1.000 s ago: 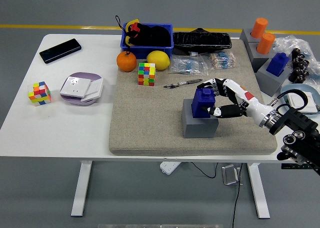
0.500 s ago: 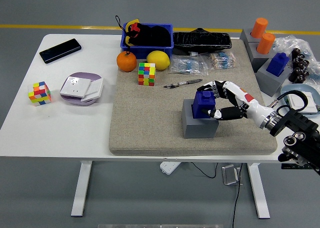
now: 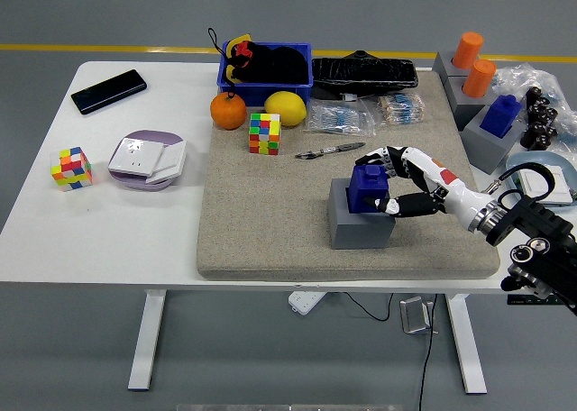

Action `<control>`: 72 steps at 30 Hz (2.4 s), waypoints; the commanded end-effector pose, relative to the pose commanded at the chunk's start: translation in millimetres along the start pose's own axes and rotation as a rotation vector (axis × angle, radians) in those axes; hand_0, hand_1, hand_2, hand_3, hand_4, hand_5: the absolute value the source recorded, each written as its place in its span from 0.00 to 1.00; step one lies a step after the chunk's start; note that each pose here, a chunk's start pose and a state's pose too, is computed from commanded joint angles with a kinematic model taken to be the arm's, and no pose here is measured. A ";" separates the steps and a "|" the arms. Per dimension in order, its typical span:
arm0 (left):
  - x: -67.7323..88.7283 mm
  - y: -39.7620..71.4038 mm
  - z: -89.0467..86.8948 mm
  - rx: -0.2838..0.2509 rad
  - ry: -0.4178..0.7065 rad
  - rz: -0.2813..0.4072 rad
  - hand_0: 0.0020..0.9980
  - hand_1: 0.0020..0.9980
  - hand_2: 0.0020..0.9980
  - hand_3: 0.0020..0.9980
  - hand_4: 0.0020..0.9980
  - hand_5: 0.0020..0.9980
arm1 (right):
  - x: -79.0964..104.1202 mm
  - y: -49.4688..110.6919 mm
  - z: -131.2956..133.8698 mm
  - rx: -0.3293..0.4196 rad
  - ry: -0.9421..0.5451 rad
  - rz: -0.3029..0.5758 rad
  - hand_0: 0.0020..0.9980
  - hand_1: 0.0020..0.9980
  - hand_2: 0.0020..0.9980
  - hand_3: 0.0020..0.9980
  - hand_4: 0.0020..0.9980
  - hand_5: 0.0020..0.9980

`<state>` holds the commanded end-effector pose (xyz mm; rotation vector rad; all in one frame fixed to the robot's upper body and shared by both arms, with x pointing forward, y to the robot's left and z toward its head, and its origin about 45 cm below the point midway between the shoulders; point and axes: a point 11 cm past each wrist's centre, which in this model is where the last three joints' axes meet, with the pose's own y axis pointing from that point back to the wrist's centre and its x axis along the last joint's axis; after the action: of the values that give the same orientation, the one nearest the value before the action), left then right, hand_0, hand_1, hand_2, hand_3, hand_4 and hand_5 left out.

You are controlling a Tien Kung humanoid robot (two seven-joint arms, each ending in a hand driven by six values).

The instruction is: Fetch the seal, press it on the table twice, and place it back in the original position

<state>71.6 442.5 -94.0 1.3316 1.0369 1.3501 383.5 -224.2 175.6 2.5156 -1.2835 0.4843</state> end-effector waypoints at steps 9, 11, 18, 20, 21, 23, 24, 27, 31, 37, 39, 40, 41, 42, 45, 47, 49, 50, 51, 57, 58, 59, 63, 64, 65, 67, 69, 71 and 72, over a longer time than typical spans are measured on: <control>-0.3 -0.1 -0.6 0.001 0.000 -0.001 0.74 0.70 0.69 0.75 0.68 0.30 | -2.0 -0.6 -1.7 0.006 0.003 -0.013 0.70 0.73 0.75 0.77 1.00 0.04; -0.3 -0.1 -0.1 0.001 0.001 -0.001 0.74 0.70 0.69 0.75 0.68 0.30 | -2.3 -1.0 -2.8 0.010 0.006 -0.017 0.70 0.73 0.75 0.77 1.00 0.04; 0.1 0.2 1.3 -0.002 0.000 0.000 0.74 0.70 0.69 0.75 0.68 0.30 | -1.1 -1.9 -4.4 0.012 0.013 -0.013 0.79 0.81 0.82 0.84 1.00 0.18; 0.1 0.1 0.9 -0.001 0.000 0.000 0.74 0.70 0.69 0.75 0.68 0.30 | -1.2 -1.9 -4.1 0.010 0.014 -0.014 0.83 0.84 0.87 0.86 1.00 0.17; 0.1 0.1 0.5 0.000 0.001 0.000 0.74 0.70 0.69 0.75 0.68 0.30 | -1.4 -1.8 -4.0 0.009 0.014 -0.015 0.83 0.84 0.87 0.86 1.00 0.17; -0.1 0.0 -0.1 0.001 0.000 -0.001 0.74 0.70 0.69 0.75 0.68 0.30 | -1.7 -1.7 -3.8 0.008 0.015 -0.015 0.83 0.84 0.87 0.86 1.00 0.17; -0.1 0.0 -0.2 0.001 0.000 -0.001 0.74 0.70 0.69 0.75 0.68 0.30 | -1.8 -1.6 -3.8 0.008 0.016 -0.015 0.83 0.84 0.87 0.86 1.00 0.17; -0.2 0.0 -0.3 0.002 0.000 -0.001 0.74 0.70 0.69 0.75 0.68 0.30 | -2.1 -1.5 -3.6 0.007 0.019 -0.015 0.87 0.89 0.91 0.91 1.00 0.22; 0.1 0.1 0.4 0.000 0.000 -0.001 0.74 0.70 0.69 0.75 0.68 0.30 | 0.8 -1.5 -3.9 0.007 0.023 -0.010 0.92 0.93 0.94 0.94 1.00 0.33; 1.7 0.4 0.9 -0.002 0.003 0.002 0.74 0.70 0.69 0.75 0.68 0.30 | 18.5 1.8 -2.9 -0.024 -0.007 0.000 0.97 0.97 0.98 1.00 1.00 0.47; 2.5 0.6 1.0 -0.001 0.002 0.003 0.74 0.70 0.69 0.75 0.68 0.30 | 26.4 4.5 -3.2 -0.037 -0.009 0.006 0.97 0.97 0.98 1.00 1.00 0.47; 2.9 0.6 1.0 -0.001 0.001 0.004 0.74 0.70 0.69 0.75 0.68 0.30 | 30.5 5.8 -3.7 -0.041 -0.008 0.013 0.97 0.97 0.98 1.00 1.00 0.47; 3.3 0.7 1.2 -0.001 0.001 0.005 0.74 0.70 0.69 0.75 0.68 0.30 | 35.5 7.4 -4.6 -0.045 -0.006 0.021 0.97 0.97 0.98 1.00 1.00 0.47; 4.0 0.8 1.4 -0.001 0.001 0.006 0.74 0.70 0.69 0.75 0.68 0.30 | 43.3 11.2 -5.7 -0.049 0.003 0.036 0.97 0.97 0.98 1.00 1.00 0.47; 5.2 1.1 1.9 -0.002 0.001 0.008 0.74 0.70 0.69 0.75 0.68 0.30 | 61.7 19.4 -9.3 -0.044 0.008 0.082 0.99 0.99 1.00 1.00 1.00 0.52; 5.7 1.2 2.1 -0.003 0.000 0.010 0.74 0.70 0.69 0.75 0.68 0.30 | 75.4 28.0 -9.1 -0.047 0.012 0.118 0.99 0.99 1.00 1.00 1.00 0.52; 5.6 1.1 1.7 -0.002 0.000 0.009 0.74 0.70 0.69 0.75 0.68 0.30 | 88.3 37.2 -7.0 -0.056 0.012 0.155 0.99 0.99 1.00 1.00 1.00 0.52; 5.5 1.1 1.4 -0.001 -0.001 0.009 0.74 0.70 0.69 0.75 0.68 0.30 | 95.7 42.8 -5.2 -0.064 0.014 0.178 0.99 0.99 1.00 1.00 1.00 0.55; 5.4 1.1 1.2 0.000 -0.001 0.009 0.74 0.70 0.69 0.75 0.68 0.30 | 102.6 47.8 -3.7 -0.069 0.013 0.200 0.99 0.99 1.00 1.00 1.00 0.55; 4.8 0.7 -0.6 0.003 -0.002 0.009 0.74 0.70 0.69 0.75 0.68 0.30 | 132.1 75.3 10.0 -0.114 0.002 0.315 0.98 0.97 0.97 0.99 1.00 0.55; 4.6 0.7 -0.8 0.003 -0.001 0.009 0.74 0.70 0.69 0.75 0.68 0.30 | 133.5 80.2 15.5 -0.140 -0.006 0.321 0.98 0.97 0.97 0.99 1.00 0.55; 4.3 0.6 -1.1 0.003 0.000 0.009 0.74 0.70 0.69 0.75 0.68 0.30 | 136.4 84.8 18.9 -0.154 -0.017 0.335 0.98 0.97 0.97 0.99 1.00 0.55; 2.6 0.2 -1.2 0.003 0.004 0.008 0.74 0.70 0.69 0.75 0.68 0.30 | 147.3 98.5 26.0 -0.161 -0.085 0.419 0.94 0.93 0.92 0.91 1.00 0.59; 2.3 0.2 -1.2 0.003 0.005 0.008 0.74 0.70 0.69 0.75 0.68 0.30 | 149.1 100.9 26.8 -0.158 -0.096 0.438 0.94 0.93 0.92 0.91 1.00 0.59; 1.8 0.0 -1.6 0.004 0.005 0.007 0.74 0.70 0.69 0.75 0.68 0.30 | 151.1 104.5 28.3 -0.152 -0.118 0.463 0.94 0.93 0.92 0.91 1.00 0.59; 1.2 -0.2 -2.0 0.005 0.004 0.008 0.74 0.70 0.69 0.75 0.68 0.30 | 154.0 109.3 29.8 -0.148 -0.136 0.494 0.94 0.93 0.92 0.91 1.00 0.59; 1.0 -0.2 -1.2 0.004 0.003 0.008 0.74 0.70 0.69 0.75 0.68 0.30 | 156.1 113.4 30.5 -0.144 -0.150 0.515 0.92 0.90 0.87 0.85 1.00 0.57; 1.2 0.1 0.9 -0.001 0.004 0.009 0.74 0.70 0.69 0.75 0.68 0.30 | 158.2 117.6 30.7 -0.143 -0.156 0.531 0.92 0.90 0.87 0.85 1.00 0.57; 1.5 0.2 2.1 -0.003 0.005 0.010 0.74 0.70 0.69 0.75 0.68 0.30 | 159.3 120.0 31.0 -0.142 -0.160 0.540 0.92 0.90 0.87 0.85 1.00 0.57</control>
<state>73.8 443.8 -93.4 1.3336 1.0325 1.3617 378.3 -420.0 224.3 2.1075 -1.9925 0.2858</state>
